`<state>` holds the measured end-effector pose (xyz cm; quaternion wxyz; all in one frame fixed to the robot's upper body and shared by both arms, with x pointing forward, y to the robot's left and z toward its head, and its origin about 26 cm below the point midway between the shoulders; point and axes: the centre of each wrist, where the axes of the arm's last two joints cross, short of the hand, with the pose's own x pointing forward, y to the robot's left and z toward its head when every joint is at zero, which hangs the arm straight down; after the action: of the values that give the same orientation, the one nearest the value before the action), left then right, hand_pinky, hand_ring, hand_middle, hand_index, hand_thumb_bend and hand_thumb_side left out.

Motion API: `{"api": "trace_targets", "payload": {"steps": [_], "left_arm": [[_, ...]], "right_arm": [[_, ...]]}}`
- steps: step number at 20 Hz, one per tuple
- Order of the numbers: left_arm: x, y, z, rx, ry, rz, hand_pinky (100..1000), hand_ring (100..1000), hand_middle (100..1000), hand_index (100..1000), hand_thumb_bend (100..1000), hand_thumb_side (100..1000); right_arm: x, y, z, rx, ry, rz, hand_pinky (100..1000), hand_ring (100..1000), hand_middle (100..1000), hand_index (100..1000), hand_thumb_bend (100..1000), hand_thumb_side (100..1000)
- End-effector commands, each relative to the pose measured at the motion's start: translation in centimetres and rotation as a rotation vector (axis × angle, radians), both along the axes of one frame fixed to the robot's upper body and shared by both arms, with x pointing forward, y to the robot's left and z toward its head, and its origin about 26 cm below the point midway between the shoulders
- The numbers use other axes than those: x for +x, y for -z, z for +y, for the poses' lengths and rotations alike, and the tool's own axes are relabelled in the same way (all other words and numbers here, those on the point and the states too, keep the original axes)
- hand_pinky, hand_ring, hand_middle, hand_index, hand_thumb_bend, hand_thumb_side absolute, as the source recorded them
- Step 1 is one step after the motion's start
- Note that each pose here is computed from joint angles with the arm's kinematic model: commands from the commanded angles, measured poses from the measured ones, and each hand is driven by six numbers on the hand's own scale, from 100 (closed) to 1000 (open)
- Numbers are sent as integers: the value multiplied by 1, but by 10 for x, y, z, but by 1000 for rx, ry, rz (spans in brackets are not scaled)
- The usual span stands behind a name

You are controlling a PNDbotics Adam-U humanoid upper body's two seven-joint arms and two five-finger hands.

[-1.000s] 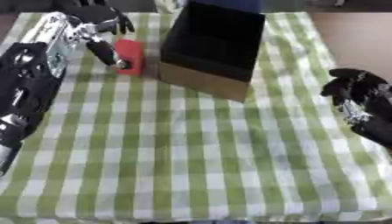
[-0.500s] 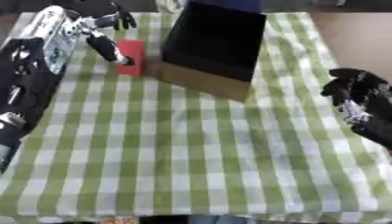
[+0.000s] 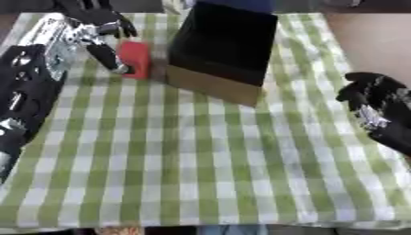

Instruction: Pick up objects on the table and place them in the box.

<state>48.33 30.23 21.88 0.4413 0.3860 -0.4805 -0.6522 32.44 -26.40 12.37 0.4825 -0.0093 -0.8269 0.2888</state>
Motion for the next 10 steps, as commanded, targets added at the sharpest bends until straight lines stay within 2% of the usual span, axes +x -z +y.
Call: {"api": "trace_targets", "payload": {"steps": [1, 3, 5, 6, 7, 10], "left_arm": [[1, -12, 3, 3, 3, -23, 791, 713, 705, 840, 542, 286], [1, -10, 3, 1, 6, -20, 785, 700, 691, 835, 529, 276], [1, -9, 2, 0, 10, -20, 760, 639, 626, 814, 476, 226], [1, -10, 2, -3, 12, -28, 741, 597, 580, 789, 395, 190], [1, -11, 2, -9, 14, -37, 727, 568, 548, 768, 369, 142], [-1, -19, 0, -29, 25, -76, 704, 520, 486, 722, 321, 109]], "right_arm": [[0, -7, -2, -11, -3, -19, 793, 675, 620, 826, 100, 434], [1, -6, -2, -10, -4, -18, 793, 675, 620, 826, 100, 436], [1, -6, -1, -10, -6, -18, 793, 675, 620, 826, 100, 438], [1, -6, -2, -10, -5, -18, 793, 675, 620, 826, 100, 434], [1, -6, -2, -10, -4, -18, 793, 675, 620, 826, 100, 434], [1, -6, -2, -10, -2, -17, 793, 675, 620, 826, 100, 434]]}}
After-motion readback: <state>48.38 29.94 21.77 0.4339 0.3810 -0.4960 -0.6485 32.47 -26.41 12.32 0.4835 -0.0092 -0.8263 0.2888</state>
